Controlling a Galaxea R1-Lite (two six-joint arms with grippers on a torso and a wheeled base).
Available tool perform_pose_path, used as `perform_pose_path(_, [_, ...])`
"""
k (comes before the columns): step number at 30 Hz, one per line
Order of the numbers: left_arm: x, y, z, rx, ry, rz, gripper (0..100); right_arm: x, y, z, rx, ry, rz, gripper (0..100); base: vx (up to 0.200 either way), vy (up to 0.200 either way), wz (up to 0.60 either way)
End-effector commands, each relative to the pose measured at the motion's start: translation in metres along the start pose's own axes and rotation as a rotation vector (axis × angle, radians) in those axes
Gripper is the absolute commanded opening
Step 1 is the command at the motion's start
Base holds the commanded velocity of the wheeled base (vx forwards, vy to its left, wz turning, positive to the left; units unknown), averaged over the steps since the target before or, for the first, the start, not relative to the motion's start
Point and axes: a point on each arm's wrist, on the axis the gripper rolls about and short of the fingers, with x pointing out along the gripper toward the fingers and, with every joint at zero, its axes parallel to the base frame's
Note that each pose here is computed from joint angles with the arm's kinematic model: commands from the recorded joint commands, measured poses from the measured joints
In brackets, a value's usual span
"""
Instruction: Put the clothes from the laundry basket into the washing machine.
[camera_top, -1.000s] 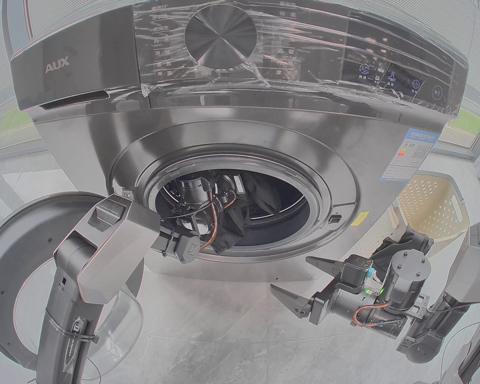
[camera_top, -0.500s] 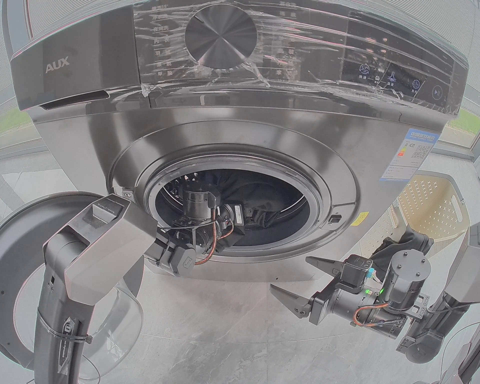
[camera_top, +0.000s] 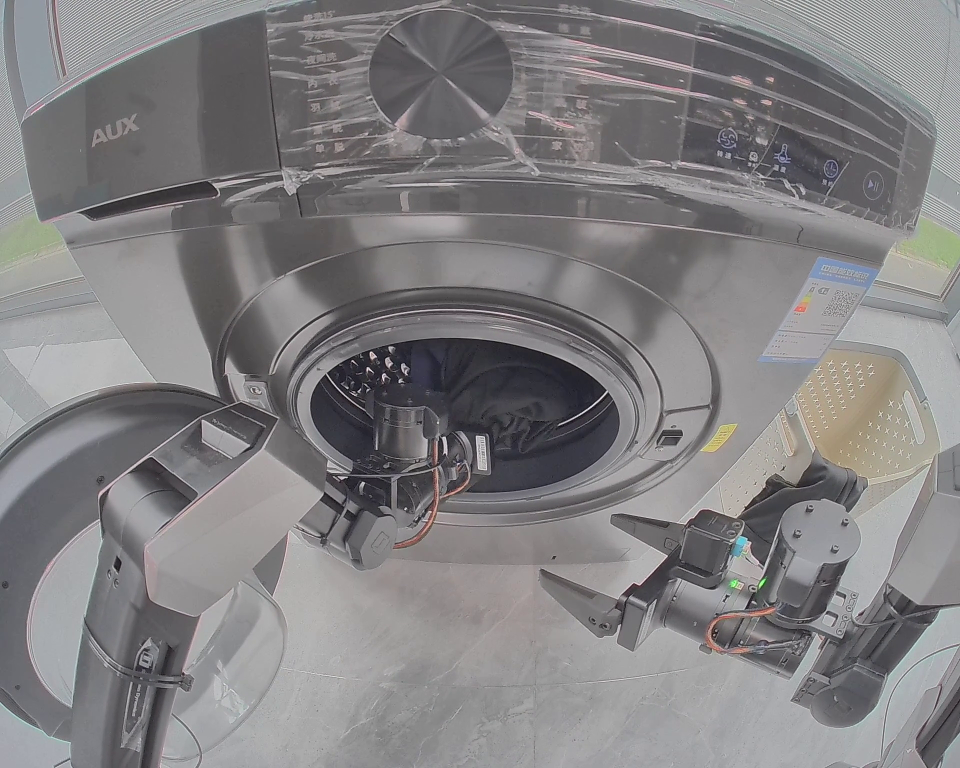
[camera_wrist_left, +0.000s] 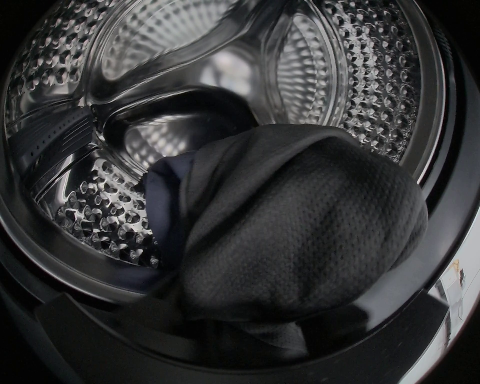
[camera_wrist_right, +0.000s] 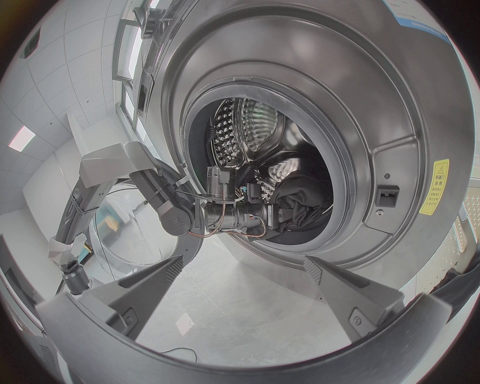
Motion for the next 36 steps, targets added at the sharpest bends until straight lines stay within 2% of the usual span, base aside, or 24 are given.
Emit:
perform_pose_path(1, [0.006, 0.000, -0.011, 0.000, 0.021, 0.001, 0, 0.000, 0.000, 0.000, 0.000, 0.001, 0.001, 100, 0.000, 0.000, 0.00])
perform_pose_path(6, [0.015, -0.003, 0.011, -0.022, -0.075, 0.003, 0, 0.001, 0.000, 0.000, 0.000, -0.002, 0.001, 100, 0.000, 0.000, 0.00])
perform_pose_path(9, [0.018, -0.003, 0.027, -0.058, -0.134, -0.003, 0, 0.001, 0.000, 0.000, 0.000, -0.002, 0.001, 100, 0.000, 0.000, 0.00])
perform_pose_path(10, [0.019, -0.004, 0.035, -0.083, -0.171, -0.008, 0, 0.001, 0.000, 0.000, 0.000, -0.002, 0.001, 100, 0.000, 0.000, 0.00])
perform_pose_path(11, [0.019, -0.004, 0.035, -0.083, -0.171, -0.008, 0, 0.001, 0.000, 0.000, 0.000, -0.002, 0.001, 100, 0.000, 0.000, 0.00])
perform_pose_path(13, [0.024, -0.006, 0.058, -0.130, -0.272, -0.008, 0, 0.002, 0.000, -0.001, 0.000, 0.001, 0.001, 100, 0.000, 0.000, 0.00])
perform_pose_path(15, [0.029, -0.006, 0.064, -0.144, -0.322, -0.015, 0, 0.002, 0.000, -0.001, 0.000, 0.001, 0.001, 100, 0.000, 0.000, 0.00])
perform_pose_path(19, [0.039, -0.004, 0.072, -0.154, -0.392, -0.013, 0, 0.002, 0.000, -0.001, 0.000, 0.001, 0.001, 100, 0.000, 0.000, 0.00])
perform_pose_path(24, [0.045, -0.004, 0.076, -0.160, -0.434, -0.012, 0, 0.002, 0.000, 0.000, 0.000, -0.001, 0.001, 100, 0.000, 0.000, 0.00])
perform_pose_path(30, [0.047, -0.003, 0.074, -0.161, -0.441, 0.007, 0, 0.002, 0.000, -0.001, 0.000, 0.002, 0.001, 100, 0.000, 0.000, 0.00])
perform_pose_path(31, [0.047, -0.003, 0.075, -0.162, -0.443, 0.005, 100, 0.002, 0.000, -0.001, 0.000, 0.001, 0.001, 100, 0.000, 0.000, 0.00])
perform_pose_path(36, [0.046, -0.008, 0.070, -0.164, -0.418, 0.016, 100, 0.002, 0.000, -0.001, 0.000, 0.001, 0.001, 100, 0.000, 0.000, 0.00])
